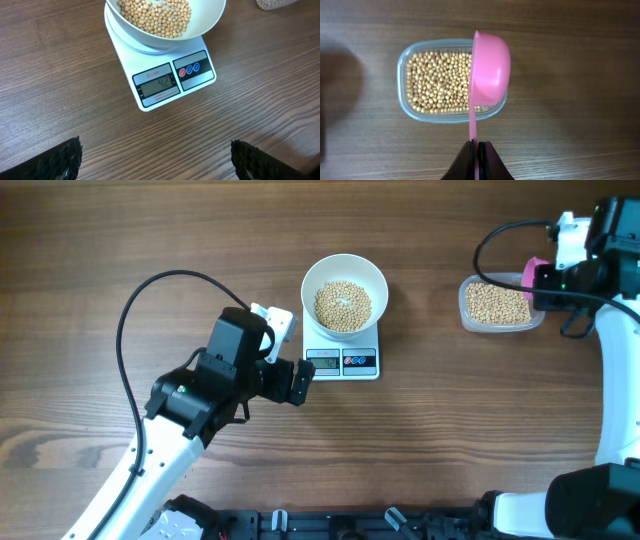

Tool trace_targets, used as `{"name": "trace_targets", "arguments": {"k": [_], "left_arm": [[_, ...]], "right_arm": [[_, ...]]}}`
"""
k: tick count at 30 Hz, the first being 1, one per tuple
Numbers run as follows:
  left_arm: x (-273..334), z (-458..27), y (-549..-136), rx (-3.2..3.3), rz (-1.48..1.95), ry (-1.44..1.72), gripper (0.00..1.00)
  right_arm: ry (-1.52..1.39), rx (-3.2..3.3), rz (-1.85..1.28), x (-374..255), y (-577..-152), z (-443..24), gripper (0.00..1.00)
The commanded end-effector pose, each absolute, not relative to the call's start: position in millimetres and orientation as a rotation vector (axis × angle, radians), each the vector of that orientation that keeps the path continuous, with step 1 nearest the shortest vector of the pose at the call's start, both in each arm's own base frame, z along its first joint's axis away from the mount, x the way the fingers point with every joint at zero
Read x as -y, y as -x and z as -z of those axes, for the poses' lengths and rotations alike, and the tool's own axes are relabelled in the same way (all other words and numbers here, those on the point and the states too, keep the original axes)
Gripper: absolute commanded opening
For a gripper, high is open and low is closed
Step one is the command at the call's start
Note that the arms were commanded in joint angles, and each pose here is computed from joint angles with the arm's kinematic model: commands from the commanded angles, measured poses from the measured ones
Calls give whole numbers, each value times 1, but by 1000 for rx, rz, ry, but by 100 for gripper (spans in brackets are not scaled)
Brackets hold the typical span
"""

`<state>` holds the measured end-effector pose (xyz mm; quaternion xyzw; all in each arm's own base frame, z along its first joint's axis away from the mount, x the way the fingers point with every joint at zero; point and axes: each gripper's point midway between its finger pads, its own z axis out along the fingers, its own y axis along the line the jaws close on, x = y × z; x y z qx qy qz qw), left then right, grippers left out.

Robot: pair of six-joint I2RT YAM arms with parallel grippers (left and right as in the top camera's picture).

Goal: Scoop item into bowl and weigh 150g on scale
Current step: 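Move the scoop back over the soybean tub with the right gripper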

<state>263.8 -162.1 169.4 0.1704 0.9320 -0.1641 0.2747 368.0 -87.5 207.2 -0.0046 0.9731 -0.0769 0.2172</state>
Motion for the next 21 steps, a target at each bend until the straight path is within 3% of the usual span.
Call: {"name": "trace_targets", "arguments": {"k": [1, 21], "left_arm": [[165, -172, -263, -2492, 451, -491, 100], [165, -172, -263, -2492, 451, -492, 100]], "right_arm": [[78, -2744, 244, 86, -359, -187, 4], [144, -2791, 346, 95, -376, -143, 4]]}}
